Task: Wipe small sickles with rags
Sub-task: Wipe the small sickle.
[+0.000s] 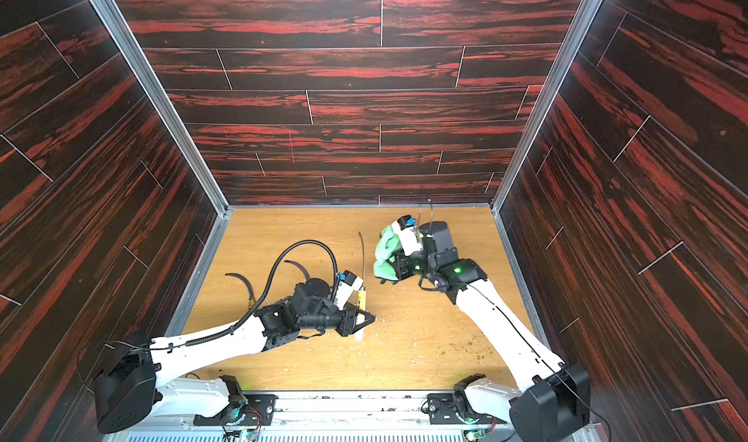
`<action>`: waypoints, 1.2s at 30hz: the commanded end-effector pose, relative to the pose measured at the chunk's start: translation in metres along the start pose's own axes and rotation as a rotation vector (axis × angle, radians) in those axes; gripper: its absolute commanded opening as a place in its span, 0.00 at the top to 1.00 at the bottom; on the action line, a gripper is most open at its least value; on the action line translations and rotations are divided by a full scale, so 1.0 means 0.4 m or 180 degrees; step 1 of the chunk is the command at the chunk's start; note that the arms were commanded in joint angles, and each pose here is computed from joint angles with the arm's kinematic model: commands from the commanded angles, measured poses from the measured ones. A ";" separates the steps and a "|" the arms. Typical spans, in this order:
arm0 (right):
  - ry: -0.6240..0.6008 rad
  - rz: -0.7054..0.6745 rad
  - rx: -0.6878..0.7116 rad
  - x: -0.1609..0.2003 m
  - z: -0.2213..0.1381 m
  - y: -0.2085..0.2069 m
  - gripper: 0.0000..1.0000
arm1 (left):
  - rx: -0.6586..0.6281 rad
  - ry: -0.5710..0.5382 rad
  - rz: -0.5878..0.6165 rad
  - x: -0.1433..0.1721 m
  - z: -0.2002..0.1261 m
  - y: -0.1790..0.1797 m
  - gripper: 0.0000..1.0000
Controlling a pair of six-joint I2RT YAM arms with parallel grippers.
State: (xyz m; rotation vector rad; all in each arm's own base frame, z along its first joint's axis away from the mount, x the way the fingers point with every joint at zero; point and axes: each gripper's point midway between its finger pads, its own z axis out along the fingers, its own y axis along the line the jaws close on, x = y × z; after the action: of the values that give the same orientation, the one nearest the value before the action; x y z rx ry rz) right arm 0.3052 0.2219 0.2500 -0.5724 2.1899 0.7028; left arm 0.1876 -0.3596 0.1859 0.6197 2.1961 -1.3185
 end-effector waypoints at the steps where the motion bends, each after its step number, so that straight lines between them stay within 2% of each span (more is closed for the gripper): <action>1: 0.0101 -0.0097 0.0010 0.023 0.013 0.008 1.00 | 0.0377 -0.0315 0.0023 -0.074 -0.006 -0.066 1.00; 11: 0.0034 -0.0320 -0.0089 -0.002 0.033 0.059 1.00 | 0.0450 -0.0408 -0.0014 -0.098 0.000 -0.068 1.00; 29: -0.0021 -0.0497 -0.0003 0.010 -0.040 0.114 1.00 | 0.0406 -0.0539 -0.0082 -0.132 -0.015 -0.037 1.00; 36: -0.0124 -0.0567 -0.0110 -0.017 -0.041 0.141 1.00 | 0.0488 -0.0431 -0.0148 -0.119 0.001 -0.037 1.00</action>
State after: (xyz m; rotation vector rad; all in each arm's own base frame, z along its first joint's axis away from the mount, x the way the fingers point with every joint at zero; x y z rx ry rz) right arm 0.2688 0.2492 0.2552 -0.7384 2.1451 0.6265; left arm 0.2156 -0.3676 0.2174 0.4998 2.0569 -1.4759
